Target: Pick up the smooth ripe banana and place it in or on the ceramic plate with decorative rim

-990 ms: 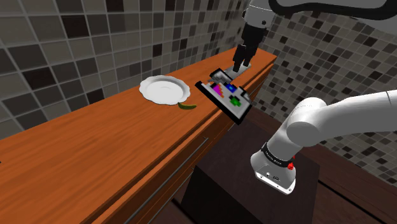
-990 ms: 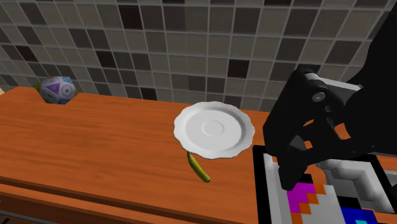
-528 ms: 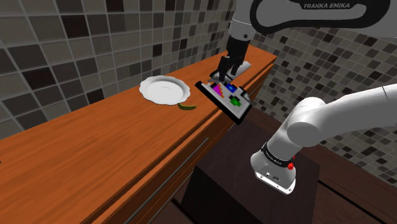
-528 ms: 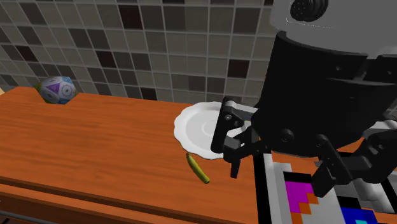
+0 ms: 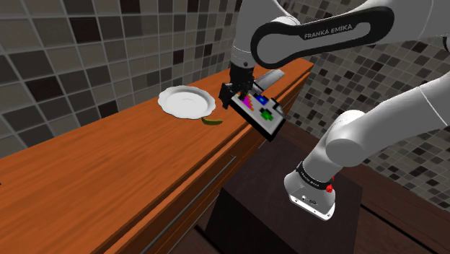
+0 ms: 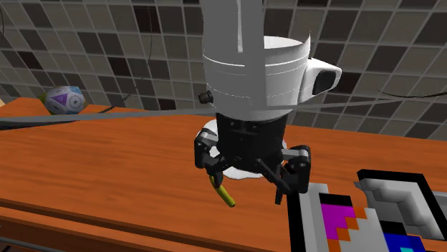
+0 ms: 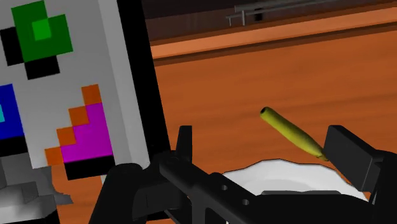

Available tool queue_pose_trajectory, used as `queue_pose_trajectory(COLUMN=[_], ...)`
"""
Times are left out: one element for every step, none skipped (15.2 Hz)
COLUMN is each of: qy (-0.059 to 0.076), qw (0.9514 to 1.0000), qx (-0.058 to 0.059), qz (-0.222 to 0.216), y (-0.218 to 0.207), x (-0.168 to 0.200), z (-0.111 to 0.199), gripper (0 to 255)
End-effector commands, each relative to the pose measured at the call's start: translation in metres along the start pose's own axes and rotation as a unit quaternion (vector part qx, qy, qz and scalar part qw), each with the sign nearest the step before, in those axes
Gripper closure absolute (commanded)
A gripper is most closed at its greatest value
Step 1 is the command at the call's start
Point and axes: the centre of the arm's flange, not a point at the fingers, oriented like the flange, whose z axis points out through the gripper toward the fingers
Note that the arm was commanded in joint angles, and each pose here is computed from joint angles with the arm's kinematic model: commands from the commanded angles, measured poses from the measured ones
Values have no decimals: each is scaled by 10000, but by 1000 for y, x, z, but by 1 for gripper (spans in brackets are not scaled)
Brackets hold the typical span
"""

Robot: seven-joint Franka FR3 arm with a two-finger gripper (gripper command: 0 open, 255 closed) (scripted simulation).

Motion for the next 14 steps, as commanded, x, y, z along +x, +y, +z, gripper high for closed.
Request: queue_pose_trajectory(qy=[37,52,67,82,85,85,85,85,85,85,85,85,85,85], qw=[9999,9999,9998,9997,9997,9997,9997,9997,9997,9997,9997,9997,9997,9997], qx=[-29,-48,-67,-86,-90,-90,-90,-90,-90,-90,-90,-90,-90,-89], qz=[95,138,182,225,233,233,233,233,233,233,233,233,233,233], y=[-20,-29,-39,-48,-50,-50,-49,-49,-49,-49,-49,-49,-49,-49], x=[8,12,17,22,23,23,23,23,23,24,24,24,24,24], z=[17,26,34,43,45,50,55,60,66,71,76,84,84,84], gripper=[0,0,0,0,0,0,0,0,0,0,0,0,0,0])
